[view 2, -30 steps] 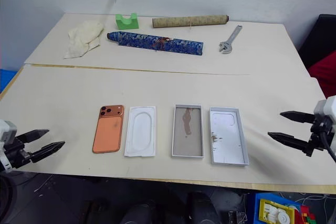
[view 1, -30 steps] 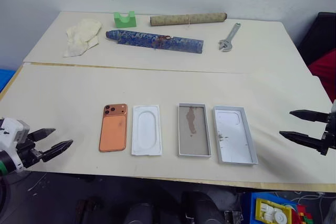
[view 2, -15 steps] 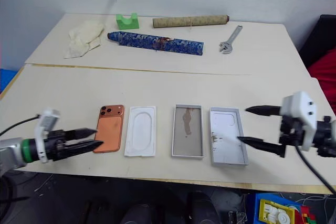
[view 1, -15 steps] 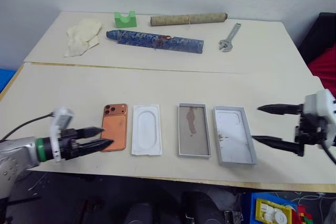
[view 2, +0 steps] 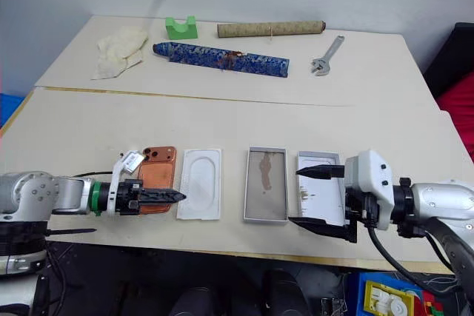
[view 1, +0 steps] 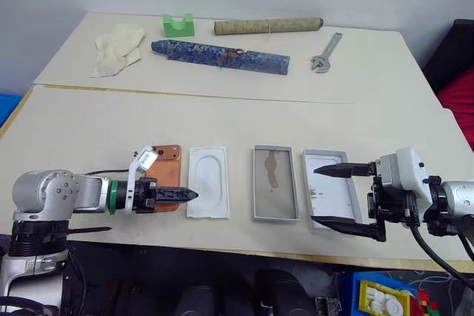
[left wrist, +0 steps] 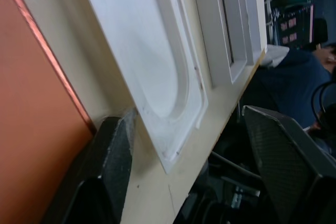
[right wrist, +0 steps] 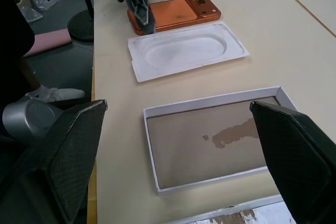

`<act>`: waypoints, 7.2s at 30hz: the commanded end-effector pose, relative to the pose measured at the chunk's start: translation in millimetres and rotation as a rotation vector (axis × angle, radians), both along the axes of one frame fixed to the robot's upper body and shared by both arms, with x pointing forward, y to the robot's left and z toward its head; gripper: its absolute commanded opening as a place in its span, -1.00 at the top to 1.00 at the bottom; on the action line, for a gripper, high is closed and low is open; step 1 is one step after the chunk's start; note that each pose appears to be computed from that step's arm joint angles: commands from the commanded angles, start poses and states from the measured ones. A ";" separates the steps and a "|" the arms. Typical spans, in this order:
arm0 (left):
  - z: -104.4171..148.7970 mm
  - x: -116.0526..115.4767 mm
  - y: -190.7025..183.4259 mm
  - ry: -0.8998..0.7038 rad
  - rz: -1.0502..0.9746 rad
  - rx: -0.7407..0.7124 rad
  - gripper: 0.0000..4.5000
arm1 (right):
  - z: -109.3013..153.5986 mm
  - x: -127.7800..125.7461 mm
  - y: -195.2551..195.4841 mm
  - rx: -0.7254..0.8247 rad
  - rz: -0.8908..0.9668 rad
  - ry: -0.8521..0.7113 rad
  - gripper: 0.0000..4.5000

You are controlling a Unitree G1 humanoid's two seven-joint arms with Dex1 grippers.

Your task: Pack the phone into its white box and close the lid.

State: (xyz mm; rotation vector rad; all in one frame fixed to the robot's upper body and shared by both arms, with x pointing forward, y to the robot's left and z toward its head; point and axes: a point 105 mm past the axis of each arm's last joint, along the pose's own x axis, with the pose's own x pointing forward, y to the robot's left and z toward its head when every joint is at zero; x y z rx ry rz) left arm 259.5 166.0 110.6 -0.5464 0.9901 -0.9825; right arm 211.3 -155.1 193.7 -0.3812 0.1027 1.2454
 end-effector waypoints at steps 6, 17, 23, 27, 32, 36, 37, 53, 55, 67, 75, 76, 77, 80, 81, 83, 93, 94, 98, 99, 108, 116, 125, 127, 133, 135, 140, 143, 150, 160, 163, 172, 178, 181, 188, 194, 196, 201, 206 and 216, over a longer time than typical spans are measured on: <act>-18.4 9.3 -12.1 0.056 0.016 0.008 -0.36 | 4.2 -3.8 6.1 0.013 -0.001 -0.035 -1.00; -26.2 19.8 -25.6 0.091 0.085 -0.047 0.97 | -13.5 -3.3 9.9 -0.085 0.009 -0.046 -1.00; -14.0 23.4 -17.5 0.061 0.118 -0.088 0.97 | -37.5 -1.7 17.7 -0.185 0.065 -0.057 -1.00; 4.1 16.0 2.8 0.025 0.106 -0.086 0.97 | -61.6 2.2 32.9 -0.224 0.117 -0.044 -1.00; 16.4 8.3 17.2 0.023 0.093 -0.077 1.00 | -89.0 15.8 45.4 -0.269 0.130 -0.057 -0.24; 22.2 6.8 14.7 0.013 0.076 -0.091 1.00 | -106.5 25.7 52.3 -0.284 0.130 -0.064 0.39; 23.2 6.8 12.4 0.009 0.071 -0.096 1.00 | -108.3 27.2 54.0 -0.283 0.134 -0.071 0.53; 26.8 21.7 -49.9 -0.022 0.031 -0.206 1.00 | -100.8 18.0 66.3 -0.200 0.110 -0.022 0.54; 26.2 26.4 -60.1 -0.016 0.029 -0.210 1.00 | -89.0 11.7 62.5 -0.190 0.102 -0.034 0.22; 16.9 42.0 -105.9 0.041 0.002 -0.180 1.00 | -23.7 -17.4 3.4 -0.112 -0.081 -0.020 -0.05; 8.2 41.7 -123.8 0.086 -0.032 -0.152 1.00 | -30.6 -13.4 8.8 -0.088 -0.121 -0.009 -0.05; 7.3 41.2 -123.2 0.090 -0.037 -0.144 1.00 | -31.6 -13.1 10.6 -0.086 -0.118 -0.008 -0.05; 6.8 40.9 -122.8 0.092 -0.041 -0.140 1.00 | -32.3 -12.9 11.7 -0.086 -0.117 -0.008 -0.05; 10.8 37.2 -122.2 0.093 -0.069 -0.165 0.74 | -33.8 -10.5 18.0 -0.075 -0.103 -0.005 -0.07; 14.6 36.1 -122.4 0.087 -0.080 -0.183 0.62 | -34.3 -8.7 21.2 -0.073 -0.095 -0.007 -0.07; 21.4 34.3 -122.2 0.078 -0.097 -0.217 0.35 | -34.8 -3.7 28.6 -0.068 -0.081 -0.012 -0.07; 52.2 18.0 -103.3 -0.221 -0.219 -0.166 -0.99 | -41.8 43.5 55.7 -0.118 -0.092 -0.055 0.02; 56.5 18.9 -96.9 -0.373 -0.240 -0.127 -1.00 | -46.0 52.8 56.6 -0.140 -0.110 -0.060 0.11; 54.9 10.3 -74.0 -0.819 -0.459 0.018 -1.00 | -66.6 65.9 62.6 -0.274 -0.047 -0.079 0.61; 50.6 7.3 -69.9 -0.859 -0.511 0.041 -1.00 | -71.7 66.1 63.1 -0.313 -0.023 -0.088 0.75; 25.4 3.1 -53.9 -0.950 -0.638 0.170 -1.00 | -90.1 74.7 36.0 -0.685 0.125 -0.217 0.96; 34.7 11.9 -28.5 -0.849 -0.458 0.134 -1.00 | -50.8 79.1 74.4 -0.450 0.139 -0.196 0.96; 51.1 -1.2 81.1 -0.347 0.015 0.092 -1.00 | -30.9 77.6 136.4 -0.244 0.241 -0.157 0.96; 43.8 -0.5 99.7 -0.212 0.152 0.099 -1.00 | -43.5 82.0 149.7 -0.272 0.265 -0.166 0.96; 17.6 20.5 108.5 -0.012 0.383 0.142 -1.00 | -73.7 93.4 184.8 -0.338 0.303 -0.210 0.96; 8.9 20.9 93.1 0.031 0.355 0.125 -1.00 | -83.6 97.9 189.6 -0.381 0.311 -0.236 0.96; -17.6 21.1 58.6 0.093 0.268 0.164 -1.00 | -94.1 105.7 197.5 -0.424 0.319 -0.263 0.96; -36.4 20.0 41.3 0.121 0.220 0.191 -1.00 | -92.8 105.3 206.0 -0.397 0.320 -0.245 0.96; -46.1 24.6 0.3 0.178 0.158 0.067 -1.00 | -89.7 107.0 215.4 -0.334 0.286 -0.187 0.96; -19.2 35.4 8.6 0.142 0.219 -0.110 -0.73 | -90.1 110.8 195.3 -0.334 0.240 -0.177 1.00; -8.7 36.2 16.0 0.123 0.226 -0.144 -0.31 | -83.3 106.6 188.0 -0.294 0.239 -0.181 1.00; 17.9 26.0 -9.5 0.050 0.070 -0.238 0.96 | -15.1 81.9 125.8 -0.012 0.101 -0.129 1.00; 43.3 31.8 -90.3 0.006 -0.119 -0.351 0.95 | 10.4 40.6 29.8 -0.029 -0.104 -0.022 0.74; 51.6 33.2 -122.7 0.015 -0.177 -0.375 0.95 | 7.8 28.5 5.1 -0.069 -0.204 0.011 0.32; 34.4 43.0 -171.1 0.107 -0.172 -0.251 0.95 | -1.2 9.5 -21.5 -0.097 -0.349 0.043 -0.58; 7.4 37.5 -184.2 0.138 -0.188 -0.090 0.95 | -2.4 9.0 -24.2 -0.079 -0.415 0.014 -1.00; 3.7 36.8 -186.1 0.132 -0.184 -0.065 0.95 | -4.7 10.5 -25.2 -0.080 -0.437 0.011 -1.00; 7.2 34.9 -185.8 0.079 -0.194 -0.055 0.37 | -10.2 11.6 -25.9 -0.082 -0.446 0.022 -1.00; 24.1 30.0 -179.3 0.010 -0.224 -0.126 -0.27 | -13.7 16.1 -26.0 -0.091 -0.441 0.024 -1.00; 46.0 14.4 -164.6 -0.044 -0.329 -0.180 -0.98 | -17.1 27.9 -18.6 -0.087 -0.391 0.025 -1.00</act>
